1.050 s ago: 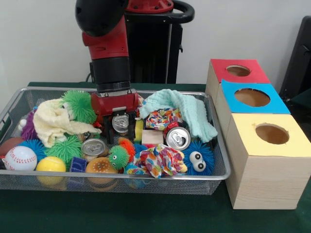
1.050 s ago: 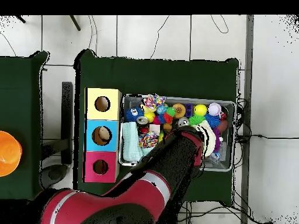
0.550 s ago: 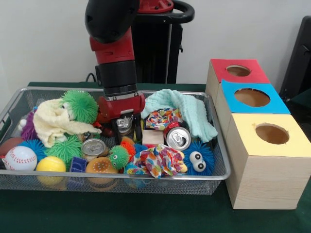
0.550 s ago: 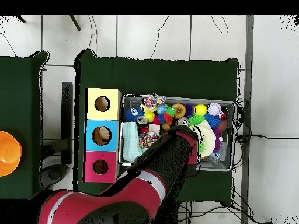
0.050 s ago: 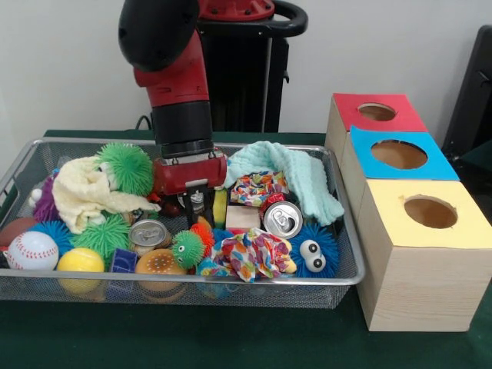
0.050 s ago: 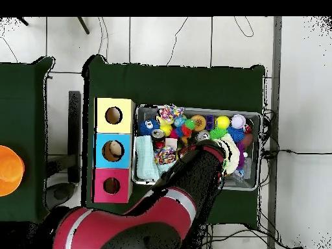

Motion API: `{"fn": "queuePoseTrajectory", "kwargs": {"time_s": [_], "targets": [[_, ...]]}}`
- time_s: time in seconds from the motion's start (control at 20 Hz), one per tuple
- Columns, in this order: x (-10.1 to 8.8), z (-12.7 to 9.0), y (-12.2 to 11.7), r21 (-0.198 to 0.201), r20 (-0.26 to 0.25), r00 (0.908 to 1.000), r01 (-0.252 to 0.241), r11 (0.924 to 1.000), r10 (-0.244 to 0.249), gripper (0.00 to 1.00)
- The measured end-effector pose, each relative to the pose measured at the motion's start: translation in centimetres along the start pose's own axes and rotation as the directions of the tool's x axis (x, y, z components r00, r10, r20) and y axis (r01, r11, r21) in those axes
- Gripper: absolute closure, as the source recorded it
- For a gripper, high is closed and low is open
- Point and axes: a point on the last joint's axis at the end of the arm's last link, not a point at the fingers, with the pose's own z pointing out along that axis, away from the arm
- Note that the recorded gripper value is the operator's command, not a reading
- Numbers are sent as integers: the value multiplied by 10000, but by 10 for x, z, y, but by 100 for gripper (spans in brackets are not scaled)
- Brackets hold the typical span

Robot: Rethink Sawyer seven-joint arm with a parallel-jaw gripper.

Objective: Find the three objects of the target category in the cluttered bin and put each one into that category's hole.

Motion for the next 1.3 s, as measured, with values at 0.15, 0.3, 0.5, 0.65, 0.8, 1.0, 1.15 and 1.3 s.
{"fn": "queuePoseTrajectory", "kwargs": {"time_s": [0.15, 0.3, 0.5, 0.65, 0.8, 1.0, 1.15, 1.3], "targets": [[-1, 4, -3, 104, 304, 9978, -588, 9982, 584, 100], [-2, 5, -7, 169, 515, 9941, -961, 9952, 952, 100], [-2, 5, -8, 187, 612, 9919, -1123, 9935, 1110, 100], [-3, 5, -7, 175, 615, 9919, -1125, 9935, 1113, 100], [-5, 5, -4, 113, 574, 9938, -958, 9953, 950, 100], [-10, 0, 3, -125, 391, 9988, -288, 9995, 292, 100], [-19, -6, 11, -353, 269, 9987, 451, 9984, -441, 100], [-29, -14, 14, -488, 205, 9941, 1071, 9930, -1062, 100]]}}
